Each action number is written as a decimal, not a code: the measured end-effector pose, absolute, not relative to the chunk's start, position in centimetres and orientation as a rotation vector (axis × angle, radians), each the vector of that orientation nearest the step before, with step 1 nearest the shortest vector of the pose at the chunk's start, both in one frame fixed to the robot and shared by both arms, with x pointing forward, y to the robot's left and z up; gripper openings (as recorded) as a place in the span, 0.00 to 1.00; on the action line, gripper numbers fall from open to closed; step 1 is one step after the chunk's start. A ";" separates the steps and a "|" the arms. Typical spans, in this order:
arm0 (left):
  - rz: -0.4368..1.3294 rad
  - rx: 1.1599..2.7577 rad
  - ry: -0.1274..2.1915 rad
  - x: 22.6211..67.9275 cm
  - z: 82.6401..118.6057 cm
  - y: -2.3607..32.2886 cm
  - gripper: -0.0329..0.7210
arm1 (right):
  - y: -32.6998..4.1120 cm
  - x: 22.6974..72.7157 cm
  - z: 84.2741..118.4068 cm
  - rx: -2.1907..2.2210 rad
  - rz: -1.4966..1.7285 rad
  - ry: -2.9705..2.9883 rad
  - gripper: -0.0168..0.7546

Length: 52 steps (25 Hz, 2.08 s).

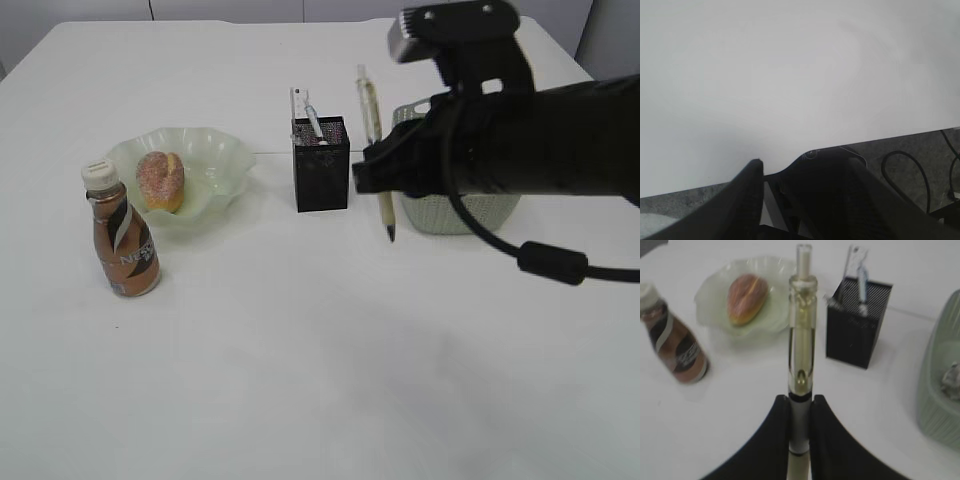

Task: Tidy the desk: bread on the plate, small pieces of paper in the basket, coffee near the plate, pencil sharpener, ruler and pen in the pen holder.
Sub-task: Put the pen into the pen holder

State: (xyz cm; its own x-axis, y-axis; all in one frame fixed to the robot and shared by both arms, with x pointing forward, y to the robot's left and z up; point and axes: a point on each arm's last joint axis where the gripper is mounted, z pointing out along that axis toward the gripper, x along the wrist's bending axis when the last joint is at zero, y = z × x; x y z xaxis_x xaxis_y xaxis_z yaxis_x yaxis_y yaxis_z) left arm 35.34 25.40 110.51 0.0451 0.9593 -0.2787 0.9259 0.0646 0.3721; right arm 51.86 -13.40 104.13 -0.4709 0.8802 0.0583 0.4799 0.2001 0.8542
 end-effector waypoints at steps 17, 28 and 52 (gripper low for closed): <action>0.097 1.872 1.892 35.3 110.5 25.4 0.55 | -12.8 65.1 101.4 1.041 1.483 1.578 0.11; 0.099 1.873 1.892 35.3 110.5 25.4 0.55 | -12.2 71.3 98.9 1.012 1.434 1.554 0.11; 0.101 1.874 1.893 35.4 110.5 25.4 0.55 | -12.2 73.6 95.7 1.065 1.337 1.661 0.11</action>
State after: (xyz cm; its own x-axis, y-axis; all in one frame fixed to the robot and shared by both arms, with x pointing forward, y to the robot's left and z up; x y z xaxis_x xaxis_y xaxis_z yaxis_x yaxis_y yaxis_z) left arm 35.35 25.43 110.50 0.0450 0.9603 -0.2754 0.9255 0.0637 0.3732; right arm 73.62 -12.17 95.69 -0.3814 0.9232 -0.0470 0.1517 0.1127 0.9820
